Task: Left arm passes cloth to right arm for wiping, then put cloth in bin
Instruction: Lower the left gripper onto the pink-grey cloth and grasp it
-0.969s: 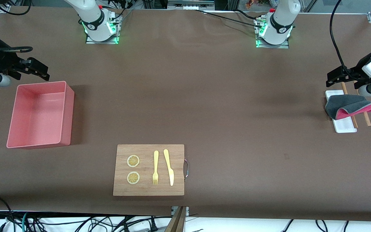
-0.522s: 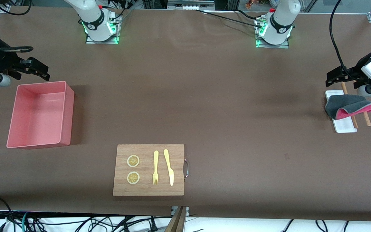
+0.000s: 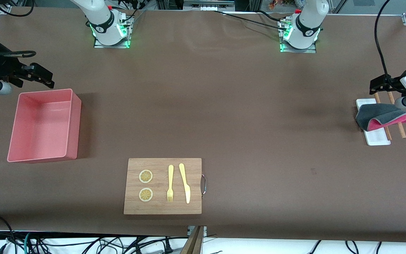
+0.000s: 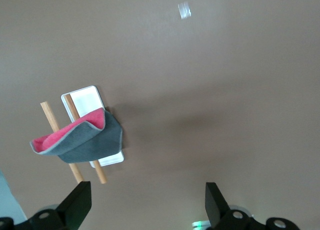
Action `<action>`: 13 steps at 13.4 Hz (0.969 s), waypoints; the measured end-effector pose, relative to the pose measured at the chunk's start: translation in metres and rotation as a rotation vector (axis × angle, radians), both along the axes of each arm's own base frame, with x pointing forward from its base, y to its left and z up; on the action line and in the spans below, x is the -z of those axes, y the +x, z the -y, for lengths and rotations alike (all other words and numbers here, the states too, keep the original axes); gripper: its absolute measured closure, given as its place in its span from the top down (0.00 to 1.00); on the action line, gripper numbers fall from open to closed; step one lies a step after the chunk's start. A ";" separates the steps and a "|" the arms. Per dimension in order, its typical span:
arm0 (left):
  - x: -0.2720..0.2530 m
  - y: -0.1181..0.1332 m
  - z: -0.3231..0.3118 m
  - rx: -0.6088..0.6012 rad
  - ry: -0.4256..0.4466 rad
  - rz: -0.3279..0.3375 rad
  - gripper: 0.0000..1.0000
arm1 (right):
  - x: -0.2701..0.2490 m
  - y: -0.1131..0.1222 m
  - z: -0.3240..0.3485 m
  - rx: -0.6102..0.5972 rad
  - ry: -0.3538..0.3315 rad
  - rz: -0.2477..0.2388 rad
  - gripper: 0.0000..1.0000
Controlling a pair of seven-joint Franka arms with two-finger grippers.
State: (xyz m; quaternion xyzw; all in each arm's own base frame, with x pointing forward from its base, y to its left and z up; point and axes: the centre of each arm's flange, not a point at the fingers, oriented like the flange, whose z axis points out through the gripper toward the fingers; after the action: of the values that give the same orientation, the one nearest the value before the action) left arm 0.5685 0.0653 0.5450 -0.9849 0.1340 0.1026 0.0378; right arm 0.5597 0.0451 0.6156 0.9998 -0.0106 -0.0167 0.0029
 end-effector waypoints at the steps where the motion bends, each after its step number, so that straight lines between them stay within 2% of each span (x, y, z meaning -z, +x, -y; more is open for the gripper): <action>1: 0.012 0.002 -0.014 0.058 -0.017 -0.027 1.00 | 0.000 0.000 0.000 0.000 0.000 0.000 1.00; 5: 0.070 0.014 -0.071 0.265 -0.077 -0.080 1.00 | 0.000 0.000 0.000 0.000 0.000 0.000 1.00; 7: 0.111 0.015 -0.085 0.404 -0.055 -0.082 1.00 | 0.000 0.000 0.000 -0.001 0.000 0.000 1.00; 10: 0.165 0.009 -0.113 0.693 -0.046 -0.010 1.00 | 0.000 0.000 0.000 -0.001 0.000 0.001 1.00; 13: 0.206 -0.012 -0.133 0.801 -0.058 0.009 1.00 | -0.001 0.000 -0.001 -0.001 0.000 0.001 1.00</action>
State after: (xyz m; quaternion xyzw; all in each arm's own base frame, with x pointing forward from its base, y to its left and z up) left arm 0.5565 0.1979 0.3393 -0.8558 0.5101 0.0714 0.0479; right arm 0.5596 0.0457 0.6163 0.9998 -0.0100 -0.0161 0.0029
